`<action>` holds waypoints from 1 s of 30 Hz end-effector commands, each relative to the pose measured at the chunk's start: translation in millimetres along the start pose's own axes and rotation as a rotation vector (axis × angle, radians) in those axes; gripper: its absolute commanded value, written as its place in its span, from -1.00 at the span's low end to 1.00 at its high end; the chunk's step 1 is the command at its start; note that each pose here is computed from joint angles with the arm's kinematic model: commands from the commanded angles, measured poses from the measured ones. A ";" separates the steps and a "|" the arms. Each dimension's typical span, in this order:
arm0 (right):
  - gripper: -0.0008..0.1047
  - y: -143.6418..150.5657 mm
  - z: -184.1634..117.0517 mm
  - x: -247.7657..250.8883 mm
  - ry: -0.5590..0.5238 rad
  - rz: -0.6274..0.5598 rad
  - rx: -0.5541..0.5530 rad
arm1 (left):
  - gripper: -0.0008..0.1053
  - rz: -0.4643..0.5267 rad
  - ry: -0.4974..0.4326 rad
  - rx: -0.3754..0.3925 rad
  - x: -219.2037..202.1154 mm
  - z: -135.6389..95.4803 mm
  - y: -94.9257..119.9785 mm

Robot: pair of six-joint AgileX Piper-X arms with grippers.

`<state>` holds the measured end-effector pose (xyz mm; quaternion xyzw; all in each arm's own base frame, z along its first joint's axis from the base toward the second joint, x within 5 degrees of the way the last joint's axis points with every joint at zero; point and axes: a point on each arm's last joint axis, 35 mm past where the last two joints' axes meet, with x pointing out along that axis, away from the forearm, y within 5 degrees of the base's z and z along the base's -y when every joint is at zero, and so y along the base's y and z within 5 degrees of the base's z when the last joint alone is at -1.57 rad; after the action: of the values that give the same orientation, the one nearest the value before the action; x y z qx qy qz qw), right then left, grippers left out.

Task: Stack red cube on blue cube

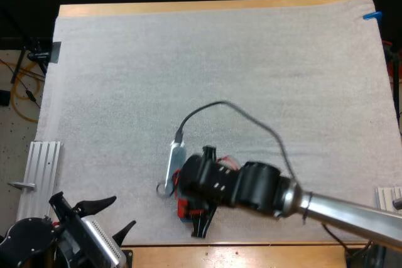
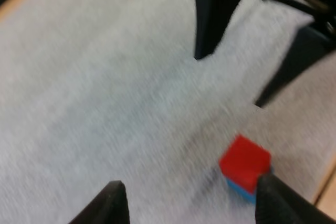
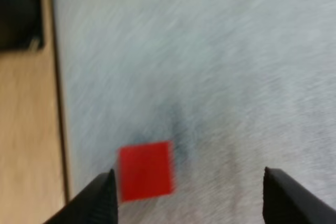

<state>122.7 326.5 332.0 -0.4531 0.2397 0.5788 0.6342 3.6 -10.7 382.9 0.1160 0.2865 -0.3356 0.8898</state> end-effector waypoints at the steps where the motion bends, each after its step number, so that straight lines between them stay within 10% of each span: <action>1: 0.11 -21.7 -5.1 -9.6 -0.061 -0.033 0.079 | 0.00 0.005 -0.043 -0.007 3.5 9.3 2.6; 17: 0.11 -169.4 -134.2 -48.0 -0.087 -0.415 0.619 | 0.00 0.273 -0.267 -0.050 65.3 93.2 50.2; 30: 0.11 -201.5 -241.8 -111.3 0.013 -0.641 0.879 | 0.00 0.379 -0.254 -0.340 94.3 90.8 134.5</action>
<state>348.5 85.2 358.9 -0.2047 0.3250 0.2025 0.9008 190.1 1.5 399.4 -0.0139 0.2089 -0.1231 0.9701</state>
